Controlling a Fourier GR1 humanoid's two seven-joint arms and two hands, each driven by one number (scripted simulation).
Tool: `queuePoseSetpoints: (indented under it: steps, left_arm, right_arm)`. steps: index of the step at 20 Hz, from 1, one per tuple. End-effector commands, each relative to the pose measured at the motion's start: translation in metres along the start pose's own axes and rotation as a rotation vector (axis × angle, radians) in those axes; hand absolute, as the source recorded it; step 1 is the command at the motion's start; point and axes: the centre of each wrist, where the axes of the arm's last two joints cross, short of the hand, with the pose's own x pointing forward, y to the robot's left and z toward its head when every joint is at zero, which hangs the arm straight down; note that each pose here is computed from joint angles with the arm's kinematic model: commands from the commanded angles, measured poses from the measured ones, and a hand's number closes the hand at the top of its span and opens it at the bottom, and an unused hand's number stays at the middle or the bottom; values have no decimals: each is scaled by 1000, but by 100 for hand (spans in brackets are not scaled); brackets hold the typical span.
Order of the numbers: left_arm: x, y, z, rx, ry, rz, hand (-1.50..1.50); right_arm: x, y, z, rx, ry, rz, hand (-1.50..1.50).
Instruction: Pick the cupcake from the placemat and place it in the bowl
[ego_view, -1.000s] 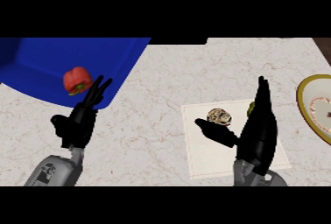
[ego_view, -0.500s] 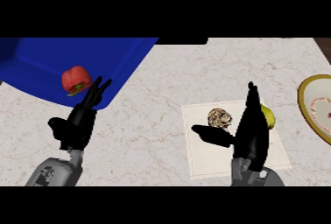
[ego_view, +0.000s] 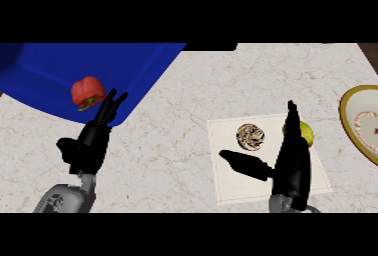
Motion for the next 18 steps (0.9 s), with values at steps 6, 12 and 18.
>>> queuePoseSetpoints:
  steps: [6, 12, 18]
  left_arm:
    - [-3, 8, -7, 11, 8, 7, 0]
    - [9, 0, 3, -6, 6, 16, 0]
    - [4, -2, -11, 0, 10, -12, 0]
  right_arm:
    - [-21, 19, 10, -20, 71, -119, -150]
    - [-32, 24, -7, 5, 90, -147, -150]
    - [-52, 34, -4, 1, 79, -172, -150]
